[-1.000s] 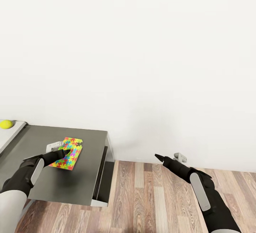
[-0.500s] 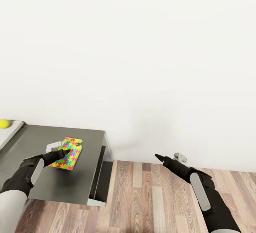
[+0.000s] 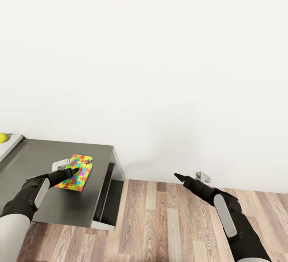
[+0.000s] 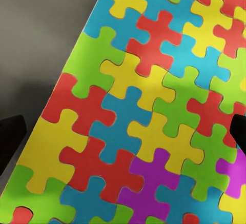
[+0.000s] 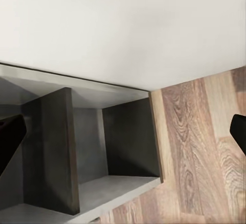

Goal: Put all the toys in the child's room - the three board games (two on the bed and one on the table), the two jigsaw puzzles on the table, and the tennis ball on the table - inside the toy box on the table in the child's room.

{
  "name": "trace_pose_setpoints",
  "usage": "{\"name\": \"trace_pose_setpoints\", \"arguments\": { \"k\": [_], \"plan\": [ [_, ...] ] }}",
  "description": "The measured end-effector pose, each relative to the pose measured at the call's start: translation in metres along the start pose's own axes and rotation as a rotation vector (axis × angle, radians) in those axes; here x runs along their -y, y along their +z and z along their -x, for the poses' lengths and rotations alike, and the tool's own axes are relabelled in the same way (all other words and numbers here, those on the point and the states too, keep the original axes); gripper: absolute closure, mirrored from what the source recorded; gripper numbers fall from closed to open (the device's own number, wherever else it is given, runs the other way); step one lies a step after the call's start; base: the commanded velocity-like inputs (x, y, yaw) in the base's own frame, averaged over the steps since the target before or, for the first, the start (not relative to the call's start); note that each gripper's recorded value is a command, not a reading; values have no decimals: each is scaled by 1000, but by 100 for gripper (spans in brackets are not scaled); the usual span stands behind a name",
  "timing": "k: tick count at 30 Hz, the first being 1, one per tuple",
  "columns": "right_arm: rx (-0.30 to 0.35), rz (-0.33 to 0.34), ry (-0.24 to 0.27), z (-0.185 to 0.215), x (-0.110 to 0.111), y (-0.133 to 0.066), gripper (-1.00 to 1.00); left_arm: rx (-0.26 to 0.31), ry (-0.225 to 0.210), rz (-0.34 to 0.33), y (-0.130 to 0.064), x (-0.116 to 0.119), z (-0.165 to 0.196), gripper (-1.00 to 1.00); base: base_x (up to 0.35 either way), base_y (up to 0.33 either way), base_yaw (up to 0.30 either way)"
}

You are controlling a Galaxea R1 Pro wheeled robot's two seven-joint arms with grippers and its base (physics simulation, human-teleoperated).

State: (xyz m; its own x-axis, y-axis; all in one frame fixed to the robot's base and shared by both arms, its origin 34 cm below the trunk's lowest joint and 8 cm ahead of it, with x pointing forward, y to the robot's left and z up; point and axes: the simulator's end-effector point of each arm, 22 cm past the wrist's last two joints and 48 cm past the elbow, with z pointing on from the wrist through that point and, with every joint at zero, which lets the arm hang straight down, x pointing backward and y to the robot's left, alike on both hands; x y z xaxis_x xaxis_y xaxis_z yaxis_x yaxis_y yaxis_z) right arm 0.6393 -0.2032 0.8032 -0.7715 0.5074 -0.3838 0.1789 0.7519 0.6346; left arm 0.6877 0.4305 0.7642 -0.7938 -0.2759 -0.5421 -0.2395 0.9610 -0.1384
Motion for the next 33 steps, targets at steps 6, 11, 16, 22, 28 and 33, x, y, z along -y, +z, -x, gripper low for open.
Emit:
{"name": "trace_pose_setpoints", "arguments": {
  "k": [6, 11, 16, 22, 28, 33],
  "plan": [
    [1, 1, 1, 0, 0, 0, -100, 0, 1, 0, 0, 0, 0, -100, -5, -14, 0],
    [2, 3, 1, 1, -1, 0, -100, -2, 0, 0, 0, 0, 0, -100, -44, -53, -82],
    [6, 6, 0, 3, -2, -2, -100, -5, -2, -1, -1, 0, -2, -100, -32, -34, -129],
    [7, 7, 0, 4, -3, -2, -100, -5, -2, -3, -1, 1, -2, -100, -4, -4, -21],
    [7, 8, 1, 4, -3, -2, -100, -5, -2, -3, -1, 1, -2, -100, -59, 33, -2],
    [8, 7, 1, 4, -3, -2, -100, -5, -2, -3, -1, 1, -2, -100, -23, 14, 0]
  ]
}}
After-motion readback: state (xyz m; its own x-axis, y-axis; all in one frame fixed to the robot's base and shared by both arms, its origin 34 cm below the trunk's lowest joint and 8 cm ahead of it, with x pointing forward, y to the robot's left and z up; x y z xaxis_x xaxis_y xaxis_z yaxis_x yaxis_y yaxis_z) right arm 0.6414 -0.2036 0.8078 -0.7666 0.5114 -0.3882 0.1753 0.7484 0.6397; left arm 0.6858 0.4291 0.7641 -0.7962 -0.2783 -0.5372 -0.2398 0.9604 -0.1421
